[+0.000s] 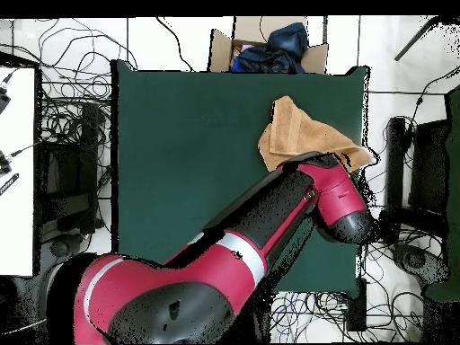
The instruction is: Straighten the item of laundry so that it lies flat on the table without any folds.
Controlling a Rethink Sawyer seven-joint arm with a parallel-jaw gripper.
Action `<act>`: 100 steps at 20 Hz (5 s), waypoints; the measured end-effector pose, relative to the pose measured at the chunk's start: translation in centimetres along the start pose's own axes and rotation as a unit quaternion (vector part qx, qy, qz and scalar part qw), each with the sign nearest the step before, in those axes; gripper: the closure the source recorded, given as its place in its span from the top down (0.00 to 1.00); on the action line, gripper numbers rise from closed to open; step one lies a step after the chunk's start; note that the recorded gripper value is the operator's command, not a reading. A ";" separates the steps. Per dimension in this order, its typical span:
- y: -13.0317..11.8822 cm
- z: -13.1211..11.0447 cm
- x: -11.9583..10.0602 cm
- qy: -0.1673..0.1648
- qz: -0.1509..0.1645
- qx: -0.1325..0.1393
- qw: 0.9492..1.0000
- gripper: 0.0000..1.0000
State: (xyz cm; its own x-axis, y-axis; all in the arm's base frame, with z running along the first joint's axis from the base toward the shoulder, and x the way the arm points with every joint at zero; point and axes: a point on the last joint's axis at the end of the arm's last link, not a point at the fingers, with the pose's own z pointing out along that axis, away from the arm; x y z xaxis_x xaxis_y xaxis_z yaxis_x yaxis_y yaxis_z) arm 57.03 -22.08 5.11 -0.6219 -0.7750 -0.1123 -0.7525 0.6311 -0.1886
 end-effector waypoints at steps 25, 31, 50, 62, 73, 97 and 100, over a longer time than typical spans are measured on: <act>-1.0 -1.3 3.1 0.048 0.006 0.017 0.999 0.00; -1.3 0.4 4.0 0.007 0.065 0.028 0.998 0.00; -1.7 5.2 1.6 -0.182 0.166 -0.053 0.968 0.00; -2.4 5.3 -1.3 -0.212 0.139 -0.073 0.965 0.00; -1.0 9.6 -3.4 -0.169 0.071 -0.094 0.979 0.00; -1.0 11.0 -1.6 0.071 -0.113 -0.156 0.979 0.00; -1.0 11.0 -1.6 0.077 -0.120 -0.169 0.975 0.00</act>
State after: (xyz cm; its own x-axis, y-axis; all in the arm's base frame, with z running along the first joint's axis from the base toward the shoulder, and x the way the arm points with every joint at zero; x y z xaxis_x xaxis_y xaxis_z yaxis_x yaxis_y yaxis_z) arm 61.13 -21.82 -5.29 -0.4254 -0.9037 0.0488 -0.8924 0.4279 0.1433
